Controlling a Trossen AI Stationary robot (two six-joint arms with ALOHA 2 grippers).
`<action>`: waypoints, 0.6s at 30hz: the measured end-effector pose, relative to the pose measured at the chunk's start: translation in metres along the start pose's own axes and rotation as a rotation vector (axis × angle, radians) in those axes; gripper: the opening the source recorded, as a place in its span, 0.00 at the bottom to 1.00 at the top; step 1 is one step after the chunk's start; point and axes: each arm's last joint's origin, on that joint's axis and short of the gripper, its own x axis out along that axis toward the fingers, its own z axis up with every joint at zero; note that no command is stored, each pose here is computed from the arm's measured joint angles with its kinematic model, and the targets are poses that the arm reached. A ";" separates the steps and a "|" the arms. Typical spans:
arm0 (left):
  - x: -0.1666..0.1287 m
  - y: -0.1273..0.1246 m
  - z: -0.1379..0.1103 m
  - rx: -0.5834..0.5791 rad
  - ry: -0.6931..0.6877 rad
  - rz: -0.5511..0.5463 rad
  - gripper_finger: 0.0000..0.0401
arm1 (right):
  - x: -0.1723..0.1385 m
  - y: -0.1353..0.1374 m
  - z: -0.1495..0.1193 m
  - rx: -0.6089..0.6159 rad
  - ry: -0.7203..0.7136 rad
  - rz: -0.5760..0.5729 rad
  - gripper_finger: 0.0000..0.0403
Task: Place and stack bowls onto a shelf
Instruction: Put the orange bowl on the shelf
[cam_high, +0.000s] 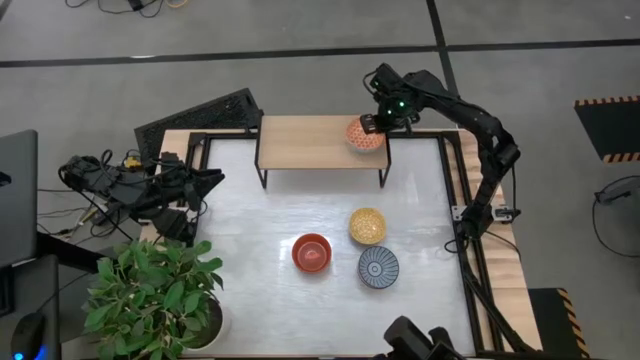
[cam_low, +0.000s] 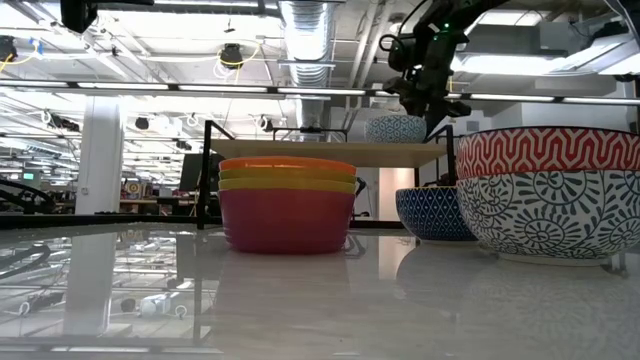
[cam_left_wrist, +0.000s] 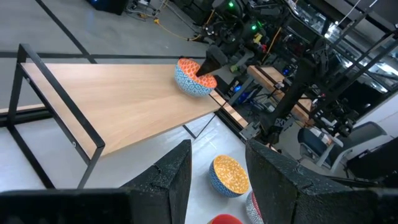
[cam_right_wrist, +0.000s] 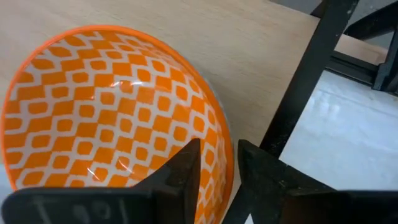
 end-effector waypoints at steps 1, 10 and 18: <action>0.000 0.000 0.000 0.000 0.000 0.000 0.34 | 0.000 0.000 0.000 0.000 -0.003 0.001 0.34; 0.000 0.000 0.000 0.000 0.000 0.000 0.34 | -0.027 0.006 0.008 -0.012 -0.087 0.038 0.35; 0.000 0.000 0.000 0.000 0.000 0.000 0.34 | -0.081 0.027 0.002 -0.071 -0.165 0.094 0.35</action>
